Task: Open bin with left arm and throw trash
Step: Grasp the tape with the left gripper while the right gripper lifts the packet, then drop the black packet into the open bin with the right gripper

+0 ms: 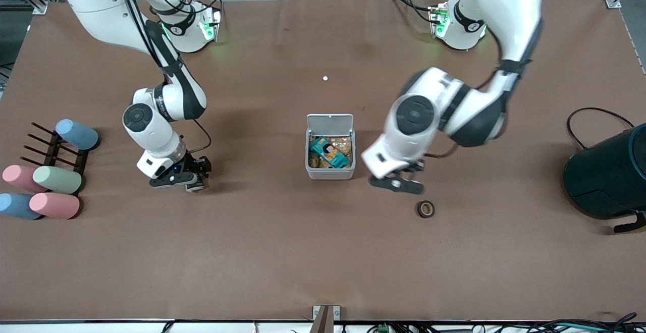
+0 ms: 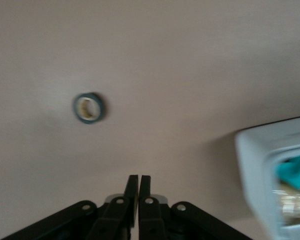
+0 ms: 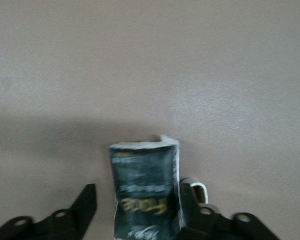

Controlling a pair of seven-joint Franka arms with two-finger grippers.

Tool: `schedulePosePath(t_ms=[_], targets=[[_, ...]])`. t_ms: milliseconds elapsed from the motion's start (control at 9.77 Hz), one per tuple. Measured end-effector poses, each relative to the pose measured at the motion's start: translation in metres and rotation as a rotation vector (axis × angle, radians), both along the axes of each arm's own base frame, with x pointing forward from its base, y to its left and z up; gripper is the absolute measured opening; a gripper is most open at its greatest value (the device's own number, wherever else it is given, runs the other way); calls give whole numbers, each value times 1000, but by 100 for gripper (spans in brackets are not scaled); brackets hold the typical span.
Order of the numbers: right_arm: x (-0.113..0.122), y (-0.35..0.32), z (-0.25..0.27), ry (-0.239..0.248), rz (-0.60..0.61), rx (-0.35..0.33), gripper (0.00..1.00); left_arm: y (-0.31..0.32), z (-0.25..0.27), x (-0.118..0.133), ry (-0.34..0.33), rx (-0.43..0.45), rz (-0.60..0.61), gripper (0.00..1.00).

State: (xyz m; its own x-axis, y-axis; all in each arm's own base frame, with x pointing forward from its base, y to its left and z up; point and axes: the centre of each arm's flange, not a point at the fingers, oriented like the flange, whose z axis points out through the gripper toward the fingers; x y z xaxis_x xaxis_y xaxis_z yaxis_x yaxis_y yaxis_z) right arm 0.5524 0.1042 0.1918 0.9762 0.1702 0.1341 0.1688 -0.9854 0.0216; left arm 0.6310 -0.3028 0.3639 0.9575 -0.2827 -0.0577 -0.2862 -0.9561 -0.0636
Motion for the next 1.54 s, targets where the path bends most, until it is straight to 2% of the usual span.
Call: schedulePosePath(t_ms=[102,205,307,512,717,819,1024,1126,1331,1433,1535], targets=[[-1,2,-1,13,-19,0,51,39,-20,19,10,-16,-23,13],[0,1,1,16,-34,1,34,69,-47,35,4,-44,-41,26],[1,1,3,28,-46,0,26,85,-77,43,-13,-71,-60,40],[7,5,14,88,-94,-6,26,95,-125,45,-46,-102,-79,69],[26,25,63,165,-184,-12,26,98,-147,44,-53,-122,-73,96],[38,47,103,179,-243,1,26,98,-155,44,-62,-133,-71,100],[47,117,167,153,-341,111,26,102,-173,41,-67,-149,-64,100],[44,158,190,131,-392,162,26,108,-181,41,-68,-156,-54,100],[29,238,215,107,-469,217,26,116,-193,41,-64,-162,-39,97],[24,259,213,109,-481,224,26,118,-193,42,-67,-160,-39,89],[24,267,207,121,-497,232,26,119,-191,43,-70,-159,-37,73]])
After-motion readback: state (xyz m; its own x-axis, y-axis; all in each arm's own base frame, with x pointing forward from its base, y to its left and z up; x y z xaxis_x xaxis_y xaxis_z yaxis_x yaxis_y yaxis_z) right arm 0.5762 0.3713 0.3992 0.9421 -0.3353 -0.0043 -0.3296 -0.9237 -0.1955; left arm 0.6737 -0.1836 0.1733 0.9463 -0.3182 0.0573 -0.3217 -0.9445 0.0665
